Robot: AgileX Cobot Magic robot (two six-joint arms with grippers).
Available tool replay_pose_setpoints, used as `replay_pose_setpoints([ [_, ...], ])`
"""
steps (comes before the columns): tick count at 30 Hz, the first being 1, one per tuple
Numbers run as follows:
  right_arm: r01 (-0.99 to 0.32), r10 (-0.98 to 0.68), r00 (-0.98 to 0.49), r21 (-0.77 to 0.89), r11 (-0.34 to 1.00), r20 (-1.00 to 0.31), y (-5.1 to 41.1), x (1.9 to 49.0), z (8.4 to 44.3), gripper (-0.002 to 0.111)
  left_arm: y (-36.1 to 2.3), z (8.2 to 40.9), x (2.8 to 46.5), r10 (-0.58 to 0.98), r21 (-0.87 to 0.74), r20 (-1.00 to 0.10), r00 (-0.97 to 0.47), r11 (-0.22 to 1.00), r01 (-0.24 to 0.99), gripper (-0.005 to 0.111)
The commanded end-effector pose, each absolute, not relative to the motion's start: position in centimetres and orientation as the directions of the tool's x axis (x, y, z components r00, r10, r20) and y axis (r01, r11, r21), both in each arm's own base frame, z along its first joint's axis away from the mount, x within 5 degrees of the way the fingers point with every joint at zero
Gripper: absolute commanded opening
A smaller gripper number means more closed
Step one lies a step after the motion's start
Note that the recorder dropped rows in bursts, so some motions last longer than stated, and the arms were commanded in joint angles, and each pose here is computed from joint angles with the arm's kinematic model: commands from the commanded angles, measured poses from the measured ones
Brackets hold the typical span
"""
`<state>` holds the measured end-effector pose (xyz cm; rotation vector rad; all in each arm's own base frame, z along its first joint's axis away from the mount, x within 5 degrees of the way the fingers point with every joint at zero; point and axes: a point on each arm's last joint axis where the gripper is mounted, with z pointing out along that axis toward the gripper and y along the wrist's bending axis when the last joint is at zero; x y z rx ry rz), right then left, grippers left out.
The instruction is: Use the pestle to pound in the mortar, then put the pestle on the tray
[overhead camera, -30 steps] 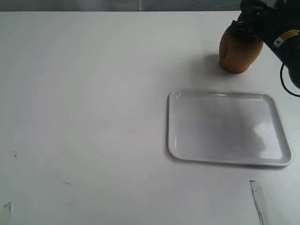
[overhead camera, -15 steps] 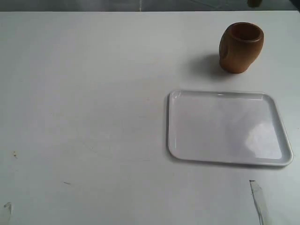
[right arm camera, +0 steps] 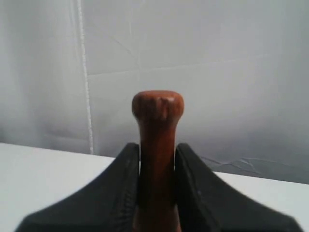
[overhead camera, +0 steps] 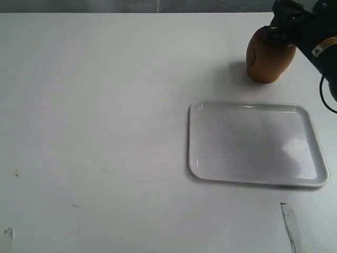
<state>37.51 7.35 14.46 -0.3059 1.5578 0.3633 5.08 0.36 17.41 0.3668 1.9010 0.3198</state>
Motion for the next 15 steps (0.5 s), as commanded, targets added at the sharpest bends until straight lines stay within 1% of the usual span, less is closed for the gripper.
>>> replay_pose_setpoints([
  [1, -0.406, 0.002, 0.101, -0.04, 0.913, -0.995, 7.1, 36.2, 21.5, 0.0, 0.3, 17.4, 5.1, 0.39, 0.378, -0.861, -0.328, 0.92, 0.103, 0.0],
  [4, -0.382, -0.001, 0.221, -0.087, 0.92, -0.975, 6.8, 34.9, 27.5, 0.0, 0.3, 17.4, 5.1, 0.39, 0.378, -0.861, -0.328, 0.92, 0.103, 0.0],
  [7, -0.387, 0.042, 0.266, -0.067, 0.92, -0.963, 6.7, 34.1, 30.5, 0.0, 0.3, 17.4, 5.1, 0.39, 0.378, -0.861, -0.328, 0.92, 0.103, 0.0],
  [8, -0.39, 0.054, 0.267, -0.057, 0.919, -0.962, 6.7, 33.9, 30.8, 0.0, 0.3, 17.4, 5.1, 0.39, 0.378, -0.861, -0.328, 0.92, 0.103, 0.0],
  [11, -0.393, 0.036, 0.221, -0.056, 0.918, -0.975, 6.7, 34.2, 29.7, 0.0, 0.3, 17.4, 5.1, 0.39, 0.378, -0.861, -0.328, 0.92, 0.103, 0.0],
  [15, -0.407, 0.017, 0.086, -0.02, 0.913, -0.996, 6.9, 35.1, 24.6, 0.0, 0.3, 17.4, 5.1, 0.39, 0.378, -0.861, -0.328, 0.92, 0.103, 0.0],
])
